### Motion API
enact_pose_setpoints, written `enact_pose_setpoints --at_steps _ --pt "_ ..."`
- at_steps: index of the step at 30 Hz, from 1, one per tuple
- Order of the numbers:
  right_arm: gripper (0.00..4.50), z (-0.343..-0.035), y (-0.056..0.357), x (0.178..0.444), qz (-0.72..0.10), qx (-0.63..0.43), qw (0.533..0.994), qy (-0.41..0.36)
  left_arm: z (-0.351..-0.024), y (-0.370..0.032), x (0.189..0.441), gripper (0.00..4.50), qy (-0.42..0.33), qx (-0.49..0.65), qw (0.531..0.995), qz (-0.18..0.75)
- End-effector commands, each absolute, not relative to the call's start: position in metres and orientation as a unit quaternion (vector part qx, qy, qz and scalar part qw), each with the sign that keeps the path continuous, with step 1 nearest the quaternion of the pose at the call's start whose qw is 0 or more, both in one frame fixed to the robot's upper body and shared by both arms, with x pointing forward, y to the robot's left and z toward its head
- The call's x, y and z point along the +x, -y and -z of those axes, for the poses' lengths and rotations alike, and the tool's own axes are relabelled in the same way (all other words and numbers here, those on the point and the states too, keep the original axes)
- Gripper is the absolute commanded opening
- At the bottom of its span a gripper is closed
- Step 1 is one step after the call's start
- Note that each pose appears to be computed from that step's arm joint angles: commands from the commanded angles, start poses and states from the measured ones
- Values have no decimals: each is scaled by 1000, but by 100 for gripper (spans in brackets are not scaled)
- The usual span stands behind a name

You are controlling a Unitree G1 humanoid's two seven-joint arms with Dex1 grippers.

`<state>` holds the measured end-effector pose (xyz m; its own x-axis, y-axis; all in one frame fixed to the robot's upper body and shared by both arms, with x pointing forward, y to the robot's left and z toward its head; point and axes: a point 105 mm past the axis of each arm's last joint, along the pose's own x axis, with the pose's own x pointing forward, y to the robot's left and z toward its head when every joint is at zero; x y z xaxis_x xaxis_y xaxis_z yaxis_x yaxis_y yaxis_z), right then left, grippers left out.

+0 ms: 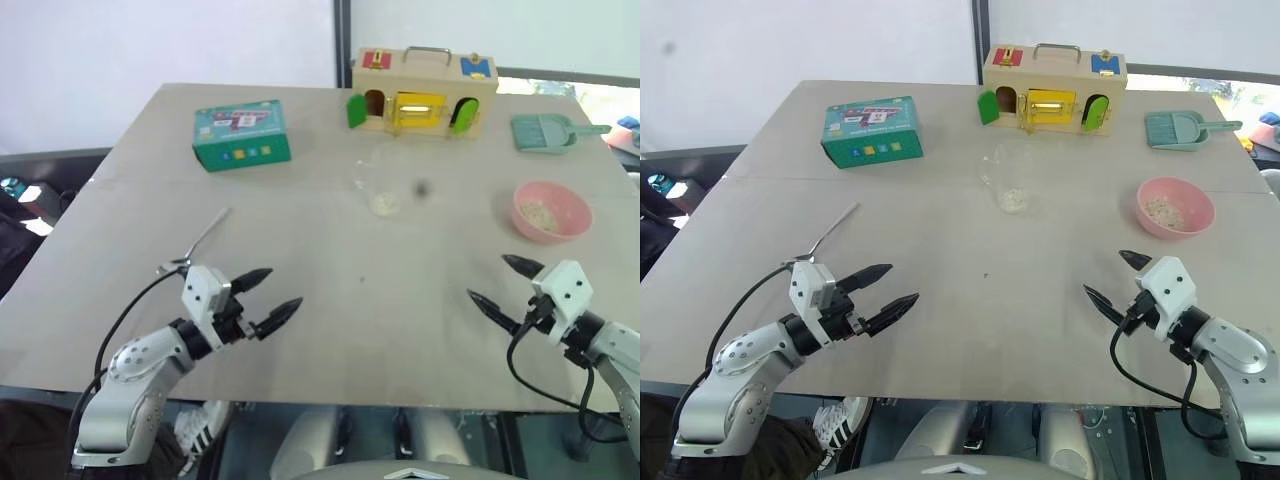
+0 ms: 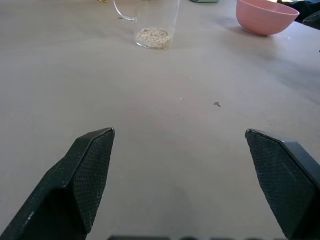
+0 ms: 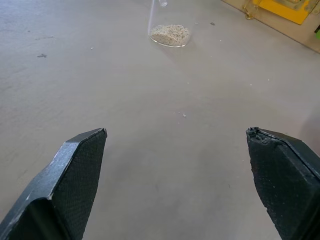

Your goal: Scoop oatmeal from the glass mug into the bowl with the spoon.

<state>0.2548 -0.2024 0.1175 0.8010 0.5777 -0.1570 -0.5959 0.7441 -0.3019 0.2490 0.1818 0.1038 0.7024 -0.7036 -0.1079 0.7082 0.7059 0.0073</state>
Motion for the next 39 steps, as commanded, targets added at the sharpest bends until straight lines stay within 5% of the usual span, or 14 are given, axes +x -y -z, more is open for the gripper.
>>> enact_pose_setpoints --at_steps 1,6,11,27,33,39 --pt "450 -141 190 256 -326 -173 929 27 -122 -171 260 446 -9 10 926 378" --pt "450 -199 127 247 -446 -93 877 155 -148 -178 304 446 40 -23 967 249" --pt "450 -237 90 227 -528 -87 818 212 -151 -213 328 446 -26 -27 988 149" --pt "450 -215 94 218 -544 -116 806 202 -142 -312 348 446 -237 62 969 20" --pt "450 -203 101 212 -531 -123 817 188 -127 -328 352 446 -293 25 954 54" --pt "450 -193 105 215 -516 -125 831 169 -126 -327 361 164 -305 24 948 91"
